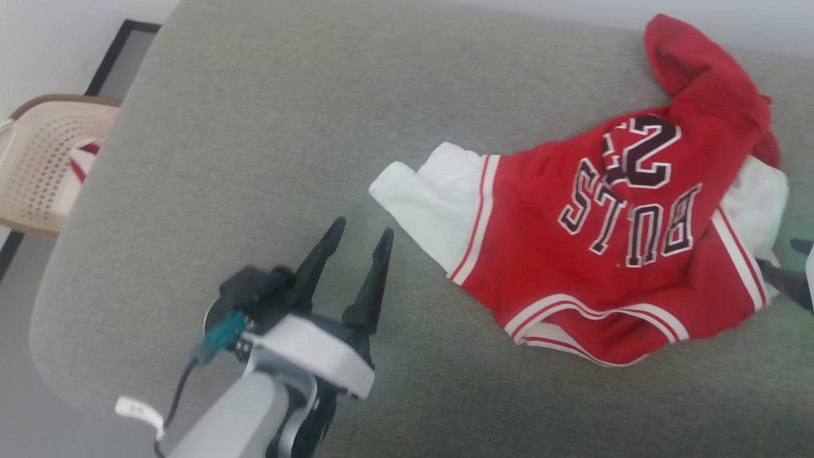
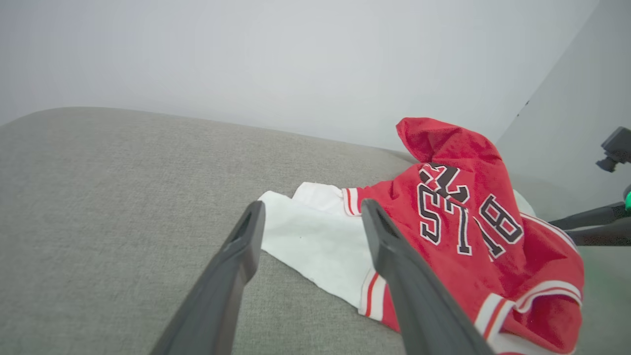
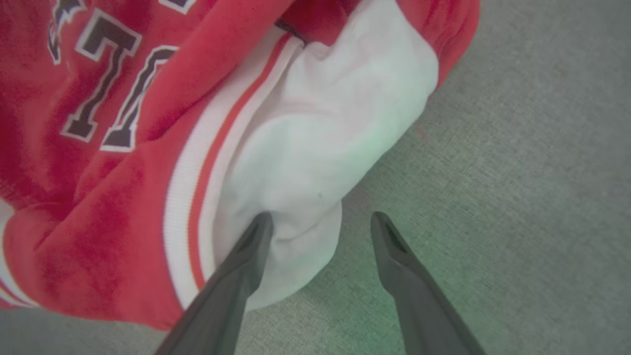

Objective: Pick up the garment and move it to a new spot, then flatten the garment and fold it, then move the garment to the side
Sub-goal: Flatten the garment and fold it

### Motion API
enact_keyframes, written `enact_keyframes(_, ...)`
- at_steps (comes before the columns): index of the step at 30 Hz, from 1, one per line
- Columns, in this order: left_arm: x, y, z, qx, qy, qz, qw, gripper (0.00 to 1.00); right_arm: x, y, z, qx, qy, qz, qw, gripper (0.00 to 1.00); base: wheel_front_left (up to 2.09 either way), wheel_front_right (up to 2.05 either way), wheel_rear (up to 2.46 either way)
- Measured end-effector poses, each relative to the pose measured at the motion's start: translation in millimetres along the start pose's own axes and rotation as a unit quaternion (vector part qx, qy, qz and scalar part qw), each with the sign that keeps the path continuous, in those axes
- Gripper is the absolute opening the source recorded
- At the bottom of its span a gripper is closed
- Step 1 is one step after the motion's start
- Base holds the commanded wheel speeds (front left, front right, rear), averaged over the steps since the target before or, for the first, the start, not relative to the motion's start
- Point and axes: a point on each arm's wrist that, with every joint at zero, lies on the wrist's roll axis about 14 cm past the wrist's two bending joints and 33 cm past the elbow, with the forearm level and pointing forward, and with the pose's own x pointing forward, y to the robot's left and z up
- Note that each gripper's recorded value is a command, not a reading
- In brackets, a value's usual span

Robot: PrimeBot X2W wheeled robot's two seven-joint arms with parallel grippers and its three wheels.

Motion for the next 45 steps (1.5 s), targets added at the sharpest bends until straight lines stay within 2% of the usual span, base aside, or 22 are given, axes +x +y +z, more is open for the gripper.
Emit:
enact_keyframes(2,-9,7,-4,-0.004,-0.003,0.017,1.000,1.00,7,1,-3,0.004,0.011,0.003,1.000,1.00,0.00,0.00,0.00)
enact_keyframes(3,-12,11,-5,-0.004,-0.004,0.024,1.000,1.00,11,1,-5,0.006,0.016,0.004,1.000,0.80,0.00,0.00,0.00)
enact_keyframes(4,-15,15,-6,-0.005,-0.006,0.031,0.999,1.00,13,0,-8,0.008,0.022,0.003,1.000,0.43,0.00,0.00,0.00)
enact_keyframes(6,-17,17,-7,-0.012,-0.012,0.037,0.999,1.00,16,-2,-8,0.011,0.022,0.001,1.000,0.02,0.00,0.00,0.00)
enact_keyframes(7,-18,19,-6,-0.011,-0.015,0.040,0.999,1.00,17,-2,-6,0.014,0.019,0.001,1.000,0.00,0.00,0.00,0.00)
enact_keyframes(10,-20,25,-5,-0.014,-0.023,0.048,0.998,1.00,15,-9,-5,0.028,0.003,-0.008,1.000,0.00,0.00,0.00,0.00)
enact_keyframes(14,-18,27,-2,-0.010,-0.034,0.050,0.998,1.00,-4,-39,-1,0.039,-0.042,-0.057,0.997,0.00,0.00,0.00,0.00)
enact_keyframes(20,-13,26,0,-0.006,-0.042,0.043,0.998,1.00,-38,-76,-32,0.087,-0.067,-0.117,0.987,0.00,0.00,0.00,0.00)
enact_keyframes(24,-7,17,-2,-0.005,-0.042,0.023,0.999,1.00,-63,-101,-56,0.119,-0.084,-0.171,0.974,0.00,0.00,0.00,0.00)
enact_keyframes(31,1,6,-12,0.021,-0.023,-0.013,0.999,1.00,-73,-96,-72,0.164,-0.116,-0.193,0.960,0.00,0.00,0.00,0.00)
enact_keyframes(32,4,5,-11,0.030,-0.020,-0.022,0.999,1.00,-74,-94,-69,0.167,-0.127,-0.195,0.958,0.42,0.00,0.00,0.00)
enact_keyframes(33,8,3,-9,0.040,-0.018,-0.032,0.999,1.00,-76,-92,-67,0.173,-0.139,-0.196,0.955,1.00,0.00,0.00,0.00)
enact_keyframes(36,22,-10,0,0.088,-0.004,-0.080,0.993,1.00,-86,-91,-61,0.195,-0.183,-0.205,0.942,1.00,0.00,0.00,0.00)
enact_keyframes(39,36,-28,6,0.143,0.027,-0.135,0.980,1.00,-106,-95,-59,0.197,-0.227,-0.231,0.926,1.00,0.00,0.00,0.00)
enact_keyframes(42,39,-58,-4,0.199,0.091,-0.215,0.952,1.00,-126,-97,-53,0.201,-0.278,-0.251,0.905,1.00,0.00,0.00,0.00)
enact_keyframes(43,39,-66,-6,0.209,0.111,-0.237,0.942,1.00,-133,-98,-51,0.200,-0.294,-0.256,0.899,1.00,0.00,0.00,0.00)
enact_keyframes(44,39,-66,-6,0.209,0.111,-0.237,0.942,1.00,-133,-98,-51,0.200,-0.294,-0.256,0.899,1.00,0.00,0.00,0.00)
enact_keyframes(45,38,-74,-11,0.217,0.136,-0.258,0.931,1.00,-140,-98,-50,0.200,-0.307,-0.262,0.893,1.00,0.00,0.00,0.00)
